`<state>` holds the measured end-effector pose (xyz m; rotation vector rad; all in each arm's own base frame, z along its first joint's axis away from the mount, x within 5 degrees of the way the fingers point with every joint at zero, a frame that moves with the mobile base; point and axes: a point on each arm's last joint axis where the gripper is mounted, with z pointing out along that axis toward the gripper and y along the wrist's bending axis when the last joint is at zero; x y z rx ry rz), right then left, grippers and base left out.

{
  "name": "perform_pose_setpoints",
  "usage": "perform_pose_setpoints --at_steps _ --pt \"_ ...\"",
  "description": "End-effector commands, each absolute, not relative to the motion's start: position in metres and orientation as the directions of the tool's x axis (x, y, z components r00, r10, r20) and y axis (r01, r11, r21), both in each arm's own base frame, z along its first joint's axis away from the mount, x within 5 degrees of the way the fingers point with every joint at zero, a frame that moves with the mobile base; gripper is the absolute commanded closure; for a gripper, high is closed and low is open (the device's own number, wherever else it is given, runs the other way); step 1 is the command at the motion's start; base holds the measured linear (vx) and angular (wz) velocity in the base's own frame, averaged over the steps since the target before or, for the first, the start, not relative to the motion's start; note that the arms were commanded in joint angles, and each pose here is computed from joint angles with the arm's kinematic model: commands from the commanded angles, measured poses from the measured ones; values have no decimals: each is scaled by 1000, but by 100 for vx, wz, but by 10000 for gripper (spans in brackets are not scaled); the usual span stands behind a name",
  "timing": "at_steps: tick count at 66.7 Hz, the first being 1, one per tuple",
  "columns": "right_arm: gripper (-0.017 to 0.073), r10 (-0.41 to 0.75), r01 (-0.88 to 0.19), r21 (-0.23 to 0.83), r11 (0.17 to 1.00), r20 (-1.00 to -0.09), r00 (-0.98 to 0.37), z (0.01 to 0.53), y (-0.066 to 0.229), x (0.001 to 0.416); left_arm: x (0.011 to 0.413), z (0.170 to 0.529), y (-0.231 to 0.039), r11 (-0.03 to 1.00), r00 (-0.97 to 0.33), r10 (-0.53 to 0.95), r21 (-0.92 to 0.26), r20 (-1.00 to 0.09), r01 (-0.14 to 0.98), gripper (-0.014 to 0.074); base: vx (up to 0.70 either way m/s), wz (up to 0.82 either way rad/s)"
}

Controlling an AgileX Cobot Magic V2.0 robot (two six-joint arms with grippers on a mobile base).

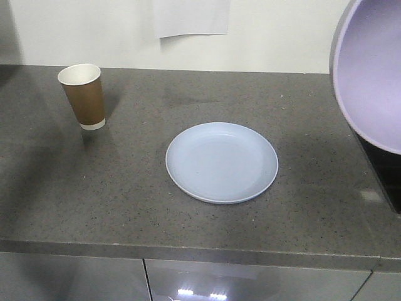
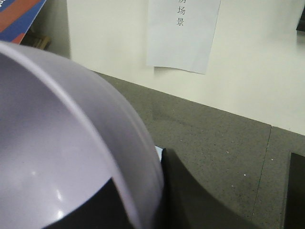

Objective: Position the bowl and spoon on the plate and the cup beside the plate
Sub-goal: 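Approach the counter edge, centering the plate in front of the robot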

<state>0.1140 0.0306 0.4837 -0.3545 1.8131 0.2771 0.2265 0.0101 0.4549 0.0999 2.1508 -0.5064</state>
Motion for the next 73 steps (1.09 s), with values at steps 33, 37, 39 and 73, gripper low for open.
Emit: perform_pose_setpoints --at_steps 33,37,39,73 --pt "562 -60 -366 5 931 -984 -166 497 30 113 221 472 6 904 -518 -147 -327 -843 276 600 5 -1" --pt "562 -60 -366 5 931 -984 -166 497 30 113 221 472 6 904 -518 -147 -327 -843 276 600 5 -3" --pt "562 -60 -366 5 931 -984 -166 497 30 113 221 472 6 904 -518 -147 -327 -843 276 600 5 -3" --pt "562 -60 -366 5 930 -984 -166 497 30 113 221 472 6 904 -518 -147 -327 -843 276 600 4 -3"
